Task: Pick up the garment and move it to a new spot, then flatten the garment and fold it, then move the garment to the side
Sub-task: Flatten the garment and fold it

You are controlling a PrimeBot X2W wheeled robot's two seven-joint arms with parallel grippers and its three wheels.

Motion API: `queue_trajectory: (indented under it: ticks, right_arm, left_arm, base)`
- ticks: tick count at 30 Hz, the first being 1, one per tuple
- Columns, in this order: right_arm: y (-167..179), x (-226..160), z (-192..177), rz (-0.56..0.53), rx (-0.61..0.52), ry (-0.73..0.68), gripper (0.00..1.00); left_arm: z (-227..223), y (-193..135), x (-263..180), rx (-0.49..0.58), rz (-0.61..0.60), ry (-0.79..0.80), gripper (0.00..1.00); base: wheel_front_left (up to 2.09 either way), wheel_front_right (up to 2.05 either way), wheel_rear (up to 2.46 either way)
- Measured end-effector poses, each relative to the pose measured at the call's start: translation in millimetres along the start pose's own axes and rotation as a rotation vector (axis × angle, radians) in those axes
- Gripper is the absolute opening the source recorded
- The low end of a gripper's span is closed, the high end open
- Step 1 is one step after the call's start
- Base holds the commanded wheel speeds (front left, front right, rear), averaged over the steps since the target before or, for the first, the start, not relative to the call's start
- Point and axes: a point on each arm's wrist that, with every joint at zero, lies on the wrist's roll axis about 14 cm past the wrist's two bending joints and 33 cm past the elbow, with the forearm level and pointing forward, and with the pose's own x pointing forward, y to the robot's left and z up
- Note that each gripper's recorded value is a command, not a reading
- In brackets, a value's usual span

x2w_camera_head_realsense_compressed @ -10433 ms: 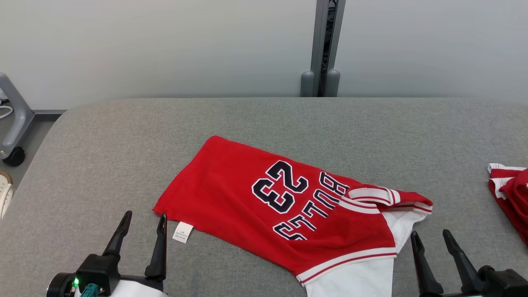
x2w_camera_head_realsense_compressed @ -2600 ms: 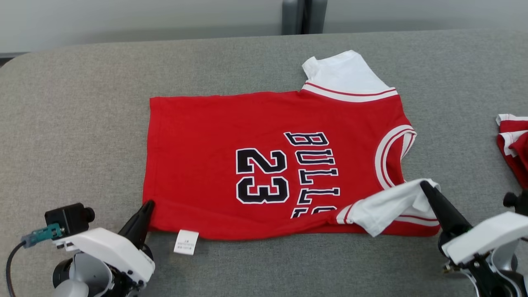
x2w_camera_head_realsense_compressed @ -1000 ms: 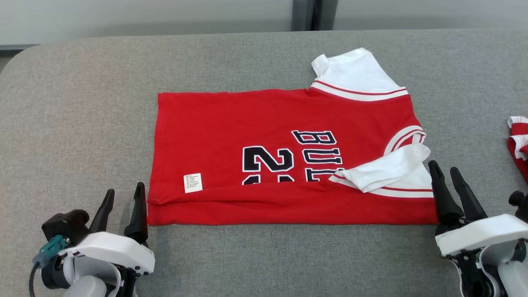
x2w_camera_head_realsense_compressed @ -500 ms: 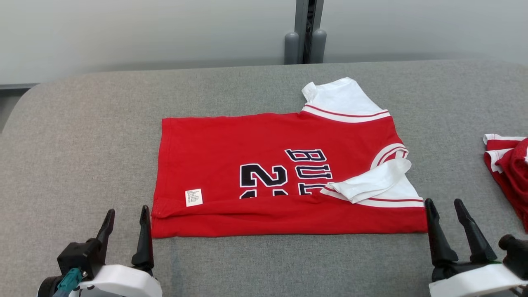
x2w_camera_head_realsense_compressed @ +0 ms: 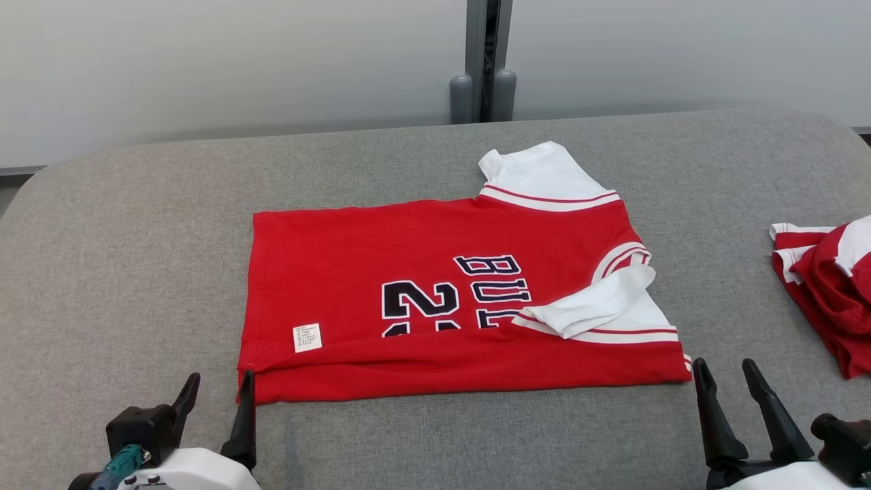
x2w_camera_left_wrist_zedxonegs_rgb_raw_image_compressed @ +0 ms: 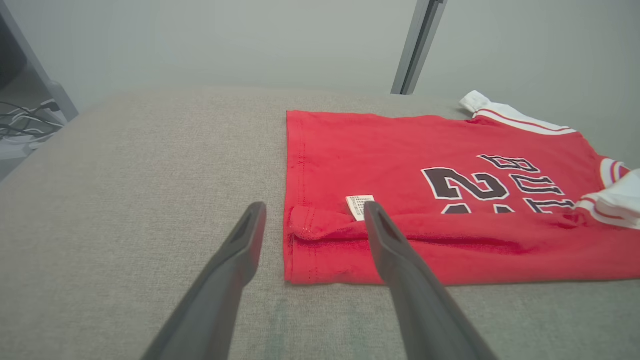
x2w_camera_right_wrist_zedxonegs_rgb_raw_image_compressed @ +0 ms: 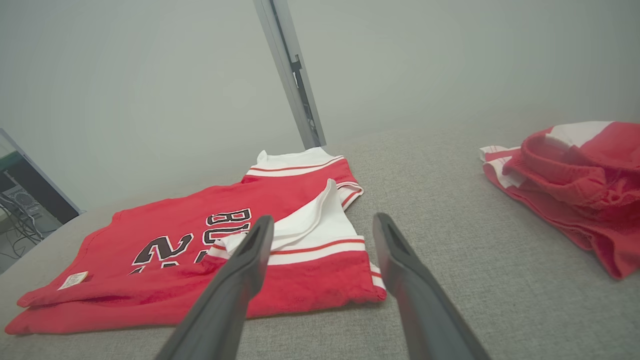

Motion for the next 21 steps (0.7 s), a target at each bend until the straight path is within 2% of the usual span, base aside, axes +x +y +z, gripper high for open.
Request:
queue_trajectory:
  ticks: [11, 21]
  right_arm:
    - [-18, 19, -16, -0.024, -0.029, 0.086, 1.00]
    - [-38, 37, -62, -0.045, -0.034, 0.251, 1.00]
  left_arm:
    - [-39, -5, 12, -0.059, -0.044, 0.197, 1.00]
    - [-68, 2, 31, -0.126, -0.032, 0.311, 1.00]
  base:
    - [0.00, 0.00, 0.00]
    - [0.00, 0.00, 0.00]
